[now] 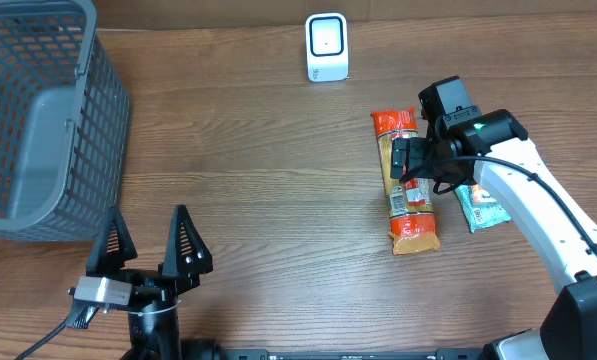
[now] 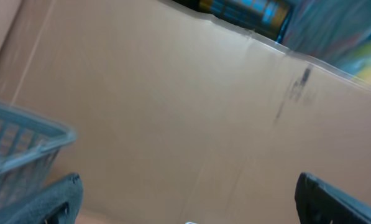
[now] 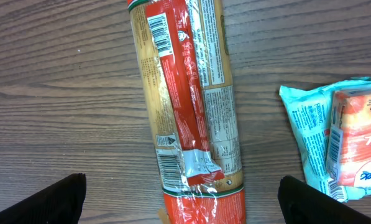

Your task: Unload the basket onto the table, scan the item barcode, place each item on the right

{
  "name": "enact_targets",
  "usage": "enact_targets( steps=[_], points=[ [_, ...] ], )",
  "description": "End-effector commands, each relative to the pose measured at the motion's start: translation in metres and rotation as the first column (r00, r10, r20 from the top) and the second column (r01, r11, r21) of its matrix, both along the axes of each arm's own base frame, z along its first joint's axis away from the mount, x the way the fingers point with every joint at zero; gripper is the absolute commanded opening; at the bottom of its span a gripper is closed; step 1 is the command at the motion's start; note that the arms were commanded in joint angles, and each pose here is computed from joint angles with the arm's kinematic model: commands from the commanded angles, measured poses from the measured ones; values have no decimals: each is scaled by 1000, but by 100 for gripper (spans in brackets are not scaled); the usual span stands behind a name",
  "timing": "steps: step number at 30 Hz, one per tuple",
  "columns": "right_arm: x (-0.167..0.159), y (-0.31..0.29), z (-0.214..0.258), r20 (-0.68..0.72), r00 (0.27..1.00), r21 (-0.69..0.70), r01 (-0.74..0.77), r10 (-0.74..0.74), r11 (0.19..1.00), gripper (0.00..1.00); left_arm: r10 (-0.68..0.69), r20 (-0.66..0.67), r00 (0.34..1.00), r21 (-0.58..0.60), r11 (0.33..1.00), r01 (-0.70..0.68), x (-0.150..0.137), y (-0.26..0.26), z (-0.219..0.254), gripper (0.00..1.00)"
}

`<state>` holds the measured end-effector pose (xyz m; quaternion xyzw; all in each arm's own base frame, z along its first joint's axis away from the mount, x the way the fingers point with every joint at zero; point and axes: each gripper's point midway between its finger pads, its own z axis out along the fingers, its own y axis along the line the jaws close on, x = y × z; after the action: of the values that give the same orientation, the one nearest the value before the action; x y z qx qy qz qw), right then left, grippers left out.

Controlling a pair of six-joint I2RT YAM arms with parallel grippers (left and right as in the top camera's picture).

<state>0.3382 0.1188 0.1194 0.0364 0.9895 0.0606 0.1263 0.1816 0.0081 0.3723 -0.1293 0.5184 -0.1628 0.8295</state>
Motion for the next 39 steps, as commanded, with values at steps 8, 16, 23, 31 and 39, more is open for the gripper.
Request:
enact_targets(
  steps=[8, 16, 23, 31, 39],
  points=[
    [2, -3, 2, 8, 1000, 3, 12, -12, 1000, 100, -19, 228, 973, 4, 1000, 18, 0, -2, -9, 100],
    [2, -3, 2, 8, 1000, 3, 12, -12, 1000, 100, -24, 165, 986, 5, 1000, 24, 20, -3, -53, 100],
    [2, -3, 2, 9, 1000, 3, 12, -12, 1000, 100, -28, -35, 999, 0, 1000, 28, 45, -4, -100, 100],
    [2, -3, 2, 8, 1000, 3, 12, -12, 1000, 100, -39, -395, 918, -16, 999, 35, 65, -5, -188, 100],
    [2, -3, 2, 9, 1000, 3, 12, -12, 1000, 100, -58, -495, 867, -23, 998, 53, 65, -9, -216, 100]
  ],
)
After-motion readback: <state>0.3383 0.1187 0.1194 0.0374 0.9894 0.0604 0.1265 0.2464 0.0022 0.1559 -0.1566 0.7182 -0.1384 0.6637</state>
